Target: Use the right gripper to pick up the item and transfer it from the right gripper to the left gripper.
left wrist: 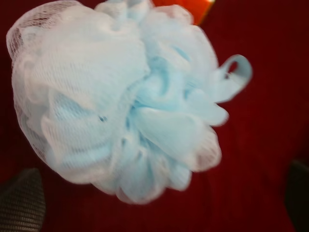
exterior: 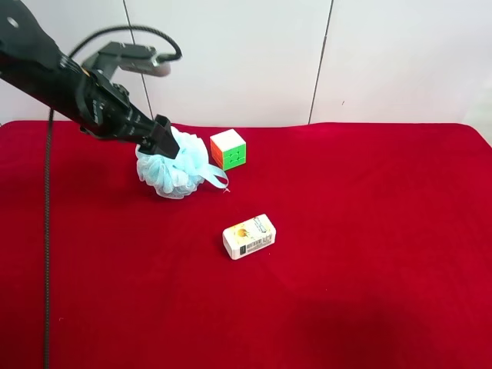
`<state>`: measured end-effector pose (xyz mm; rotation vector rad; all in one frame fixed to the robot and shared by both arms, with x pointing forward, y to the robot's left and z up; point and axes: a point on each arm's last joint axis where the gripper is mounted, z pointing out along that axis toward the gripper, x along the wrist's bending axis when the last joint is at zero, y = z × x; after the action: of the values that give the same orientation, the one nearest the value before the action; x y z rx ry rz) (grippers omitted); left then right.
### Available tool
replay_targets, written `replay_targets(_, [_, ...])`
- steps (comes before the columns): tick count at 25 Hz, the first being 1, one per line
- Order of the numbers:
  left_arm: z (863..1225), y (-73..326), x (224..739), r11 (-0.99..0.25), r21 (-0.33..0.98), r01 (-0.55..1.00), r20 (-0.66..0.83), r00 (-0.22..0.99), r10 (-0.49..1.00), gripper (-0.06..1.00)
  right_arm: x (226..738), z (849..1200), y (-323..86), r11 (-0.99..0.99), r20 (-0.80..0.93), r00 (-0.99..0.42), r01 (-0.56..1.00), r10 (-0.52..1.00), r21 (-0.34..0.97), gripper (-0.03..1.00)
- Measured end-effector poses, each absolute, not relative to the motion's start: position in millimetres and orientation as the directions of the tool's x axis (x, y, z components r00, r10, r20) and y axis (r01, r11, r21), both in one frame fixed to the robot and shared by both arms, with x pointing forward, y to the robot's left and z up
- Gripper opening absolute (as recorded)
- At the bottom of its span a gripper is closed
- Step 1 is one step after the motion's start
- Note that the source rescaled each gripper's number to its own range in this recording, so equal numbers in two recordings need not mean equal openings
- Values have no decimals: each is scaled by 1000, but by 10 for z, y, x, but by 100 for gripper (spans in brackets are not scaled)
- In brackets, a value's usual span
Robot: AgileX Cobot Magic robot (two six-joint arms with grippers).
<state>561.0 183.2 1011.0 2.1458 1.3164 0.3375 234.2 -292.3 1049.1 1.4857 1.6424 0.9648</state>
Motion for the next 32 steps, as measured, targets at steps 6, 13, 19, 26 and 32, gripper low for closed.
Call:
replay_targets(6, [10470,1875,5239,-392,544,742,-143,542,828,100,2342,10491,-2923,60,-22,-87,466,996,883,100])
replay_targets(13, [10822,1968,4718,-446,445,776,-223,579,784,100,2342,10491,-2923,60,-22,-87,466,996,883,100])
replay_targets(19, [10894,2135,4150,-433,466,772,-229,578,783,100,2342,10491,-2923,60,-22,-87,466,996,883,100])
replay_targets(26, [10921,2356,3469,-425,576,698,-169,611,774,100,2342,10491,-2923,60,-22,-87,466,996,883,100])
replay_targets(32, [10895,2566,3117,-450,644,619,-21,602,798,100,2342,10491,-2923,60,-22,-87,466,996,883,100])
